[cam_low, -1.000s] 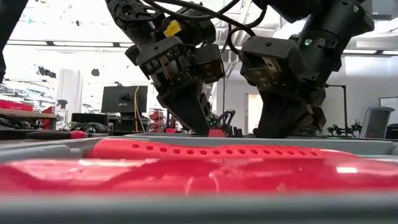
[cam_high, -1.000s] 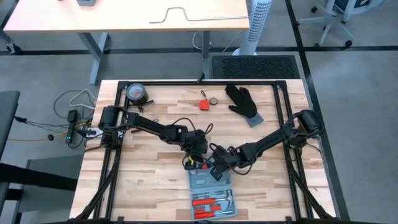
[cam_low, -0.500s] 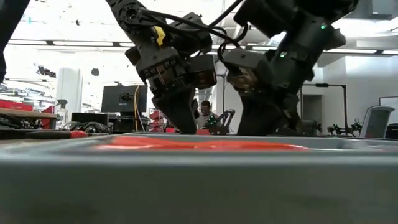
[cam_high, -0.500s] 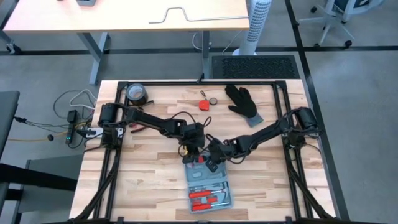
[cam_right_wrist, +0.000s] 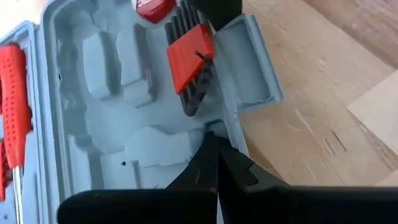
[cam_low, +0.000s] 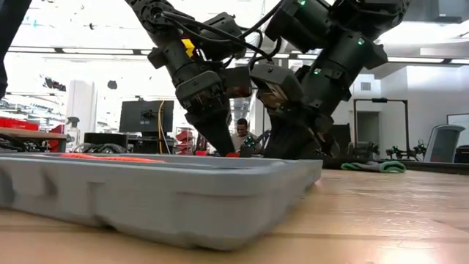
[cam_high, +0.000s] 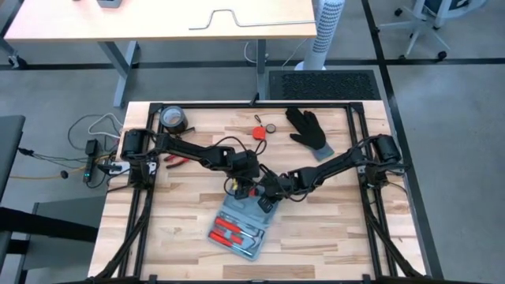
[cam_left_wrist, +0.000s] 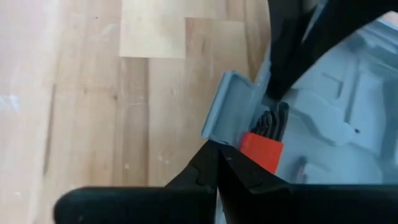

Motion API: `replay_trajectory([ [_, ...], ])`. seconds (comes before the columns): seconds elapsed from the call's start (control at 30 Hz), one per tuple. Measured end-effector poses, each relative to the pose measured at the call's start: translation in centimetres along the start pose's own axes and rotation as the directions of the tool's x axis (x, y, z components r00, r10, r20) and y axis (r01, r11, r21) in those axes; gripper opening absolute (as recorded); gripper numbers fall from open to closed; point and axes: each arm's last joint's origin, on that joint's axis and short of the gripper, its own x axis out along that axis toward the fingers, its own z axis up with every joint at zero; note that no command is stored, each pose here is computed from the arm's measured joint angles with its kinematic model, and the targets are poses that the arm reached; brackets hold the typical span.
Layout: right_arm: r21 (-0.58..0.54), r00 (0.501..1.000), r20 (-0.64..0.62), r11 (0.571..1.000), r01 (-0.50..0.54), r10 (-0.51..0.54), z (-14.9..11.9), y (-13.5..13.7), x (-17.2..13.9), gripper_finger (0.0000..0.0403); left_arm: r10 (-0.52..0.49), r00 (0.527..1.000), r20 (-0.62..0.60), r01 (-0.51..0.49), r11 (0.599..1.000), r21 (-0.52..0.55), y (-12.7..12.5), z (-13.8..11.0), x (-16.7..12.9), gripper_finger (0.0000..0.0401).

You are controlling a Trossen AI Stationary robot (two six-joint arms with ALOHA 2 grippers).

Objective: Prefit tool cases
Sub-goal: Put the orange hex key set into the gray tool case

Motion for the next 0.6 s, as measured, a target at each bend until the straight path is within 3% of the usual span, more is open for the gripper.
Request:
replay_trajectory([
  [0.6, 0.001, 1.000, -0.002, 1.000, -0.017, 0.017, 0.0, 0.2, 0.0, 0.0000, -0.012, 1.000, 0.000, 0.012, 1.000, -0.028, 1.1, 0.2, -0.9, 0.0000],
])
